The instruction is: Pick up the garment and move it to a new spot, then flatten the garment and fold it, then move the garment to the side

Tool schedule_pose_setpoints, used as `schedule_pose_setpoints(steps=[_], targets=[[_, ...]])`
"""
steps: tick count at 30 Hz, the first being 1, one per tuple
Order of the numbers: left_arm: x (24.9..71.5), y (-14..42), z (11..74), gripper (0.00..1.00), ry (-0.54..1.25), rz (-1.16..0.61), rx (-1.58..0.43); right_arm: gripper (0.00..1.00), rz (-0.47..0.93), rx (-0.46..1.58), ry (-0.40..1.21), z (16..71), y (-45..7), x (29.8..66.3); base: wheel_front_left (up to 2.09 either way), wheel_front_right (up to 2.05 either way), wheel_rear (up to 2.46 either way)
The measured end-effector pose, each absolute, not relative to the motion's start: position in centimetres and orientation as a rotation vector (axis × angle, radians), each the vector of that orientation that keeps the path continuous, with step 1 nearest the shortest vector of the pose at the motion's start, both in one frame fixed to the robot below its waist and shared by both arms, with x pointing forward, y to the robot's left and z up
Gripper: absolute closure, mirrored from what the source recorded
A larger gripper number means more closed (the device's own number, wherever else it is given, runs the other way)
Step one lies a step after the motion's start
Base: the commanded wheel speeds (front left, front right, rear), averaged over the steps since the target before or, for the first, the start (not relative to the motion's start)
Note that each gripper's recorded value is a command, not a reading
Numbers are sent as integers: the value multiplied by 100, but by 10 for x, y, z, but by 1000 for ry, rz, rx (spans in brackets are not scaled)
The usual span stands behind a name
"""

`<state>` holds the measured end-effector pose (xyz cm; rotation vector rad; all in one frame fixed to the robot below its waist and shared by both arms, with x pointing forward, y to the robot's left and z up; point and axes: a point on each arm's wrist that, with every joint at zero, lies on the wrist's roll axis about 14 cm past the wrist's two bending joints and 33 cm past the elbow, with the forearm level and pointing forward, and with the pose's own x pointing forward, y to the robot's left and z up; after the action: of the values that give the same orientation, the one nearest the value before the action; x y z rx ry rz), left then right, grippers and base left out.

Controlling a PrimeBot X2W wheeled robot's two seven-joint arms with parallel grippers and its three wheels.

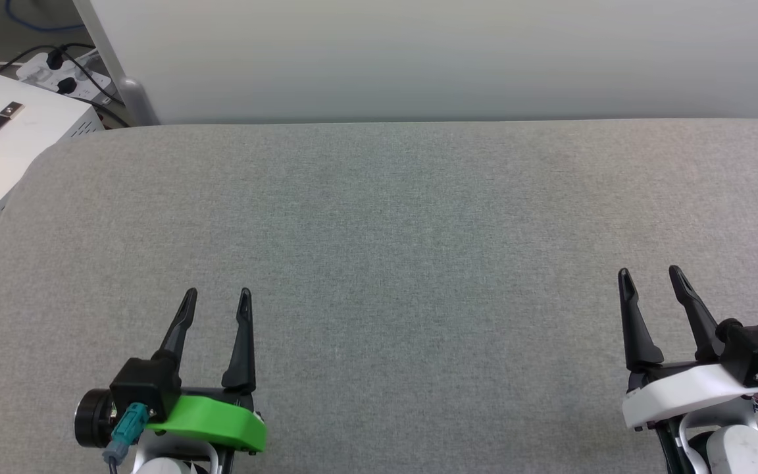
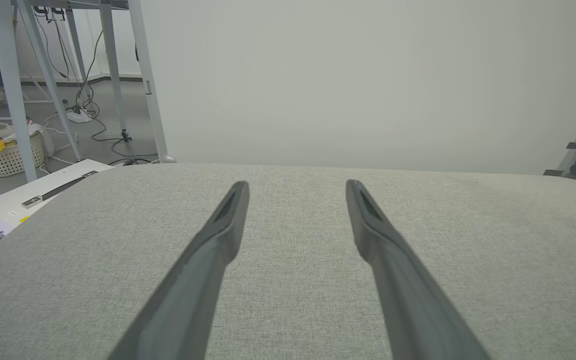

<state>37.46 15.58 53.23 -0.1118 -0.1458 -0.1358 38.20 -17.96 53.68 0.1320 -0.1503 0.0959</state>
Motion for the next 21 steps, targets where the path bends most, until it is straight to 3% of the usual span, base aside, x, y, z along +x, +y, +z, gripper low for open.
schedule_pose_setpoints(steps=[20,21], targets=[[376,159,536,0,-160,-126,-110,0,101,146,-152,536,-177,381,0,0,0],[376,159,536,100,-160,-127,-110,100,101,147,-152,536,-177,381,0,0,0]])
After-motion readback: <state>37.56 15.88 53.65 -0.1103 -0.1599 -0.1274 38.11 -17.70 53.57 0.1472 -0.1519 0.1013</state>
